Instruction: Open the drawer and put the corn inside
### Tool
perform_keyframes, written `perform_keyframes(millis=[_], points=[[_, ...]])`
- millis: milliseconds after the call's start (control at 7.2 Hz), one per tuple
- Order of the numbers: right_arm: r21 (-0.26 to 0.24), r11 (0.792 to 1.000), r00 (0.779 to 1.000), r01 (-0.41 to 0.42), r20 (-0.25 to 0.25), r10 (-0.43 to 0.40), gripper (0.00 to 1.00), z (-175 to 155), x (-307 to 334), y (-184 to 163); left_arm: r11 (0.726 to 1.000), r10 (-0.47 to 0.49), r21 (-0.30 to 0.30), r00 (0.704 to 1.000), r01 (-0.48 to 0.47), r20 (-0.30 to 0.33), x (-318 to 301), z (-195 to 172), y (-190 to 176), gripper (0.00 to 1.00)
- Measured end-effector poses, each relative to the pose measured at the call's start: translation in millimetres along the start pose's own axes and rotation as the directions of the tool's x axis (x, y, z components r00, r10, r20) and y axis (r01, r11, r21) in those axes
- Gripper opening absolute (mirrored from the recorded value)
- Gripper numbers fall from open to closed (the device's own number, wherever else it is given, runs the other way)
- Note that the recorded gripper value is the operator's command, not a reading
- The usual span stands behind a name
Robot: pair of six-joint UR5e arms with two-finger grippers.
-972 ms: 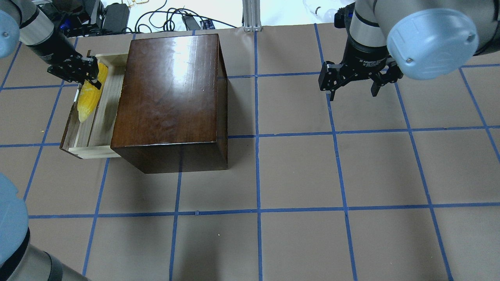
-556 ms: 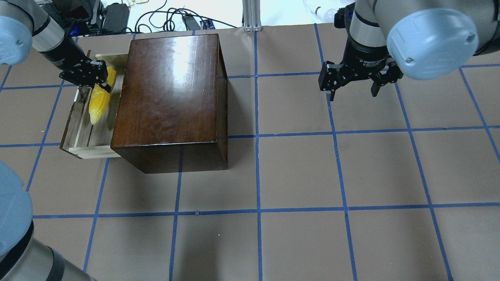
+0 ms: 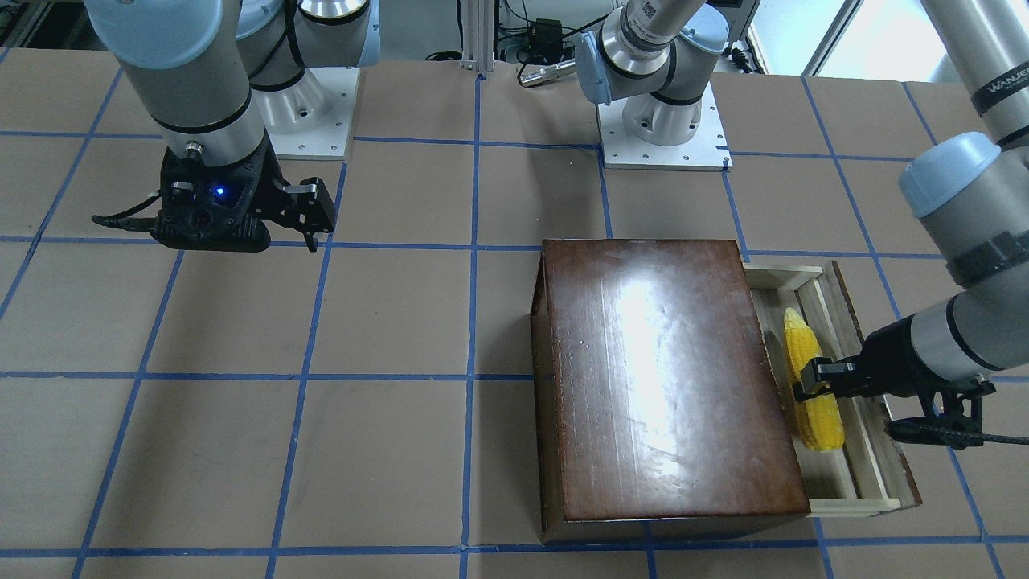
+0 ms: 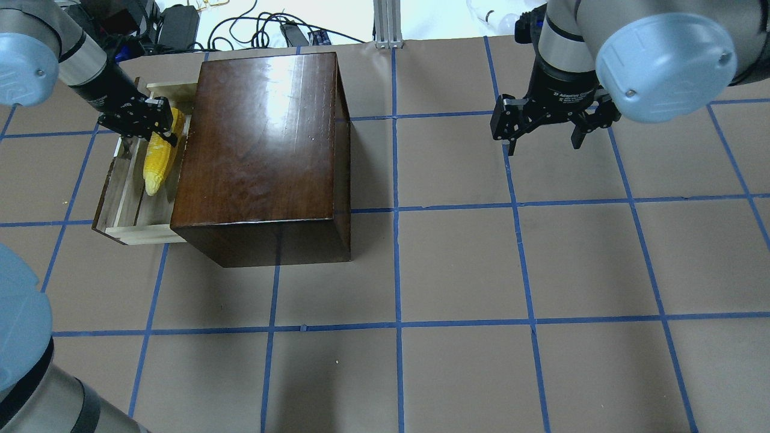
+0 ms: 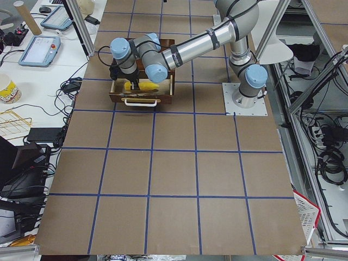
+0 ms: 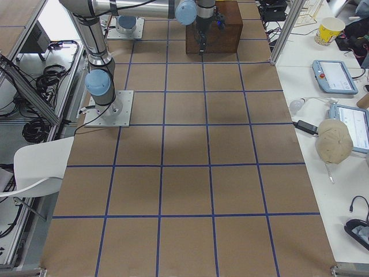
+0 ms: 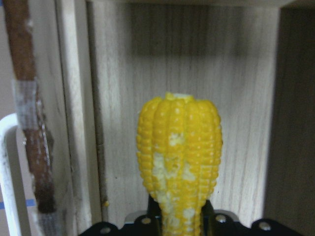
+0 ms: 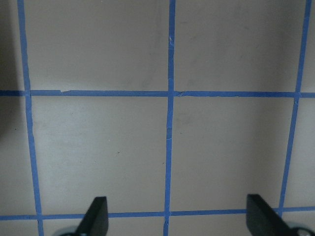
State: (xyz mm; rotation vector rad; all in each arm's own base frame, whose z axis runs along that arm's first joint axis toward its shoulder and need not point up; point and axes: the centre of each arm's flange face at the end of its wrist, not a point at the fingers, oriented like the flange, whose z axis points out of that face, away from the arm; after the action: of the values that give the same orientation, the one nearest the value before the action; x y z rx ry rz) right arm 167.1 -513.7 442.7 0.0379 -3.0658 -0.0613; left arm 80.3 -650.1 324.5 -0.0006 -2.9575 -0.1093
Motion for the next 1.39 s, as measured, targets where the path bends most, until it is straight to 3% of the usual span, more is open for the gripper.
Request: perform_keyframes(millis=[694,1111,1389], points=[[0.0,1.0,1.0,0.0,0.0,0.0,1.0,0.0,0.0,0.0,0.998,-0.044,0.041,0.999,0.043,0.028,9.3,-22.0,2.8,1.0],[0.0,1.0,1.0,0.0,0.0,0.0,1.0,0.0,0.0,0.0,0.999,-0.036,0.04,0.989,0.031,0.141,51.6,-81.9,10.8,1.0],[0.0,1.0,1.0,0.0,0.0,0.0,1.0,0.0,0.0,0.0,0.999,-0.032,0.037,0.987,0.026,0.159,91.3,-121.5,24.4,1.0]])
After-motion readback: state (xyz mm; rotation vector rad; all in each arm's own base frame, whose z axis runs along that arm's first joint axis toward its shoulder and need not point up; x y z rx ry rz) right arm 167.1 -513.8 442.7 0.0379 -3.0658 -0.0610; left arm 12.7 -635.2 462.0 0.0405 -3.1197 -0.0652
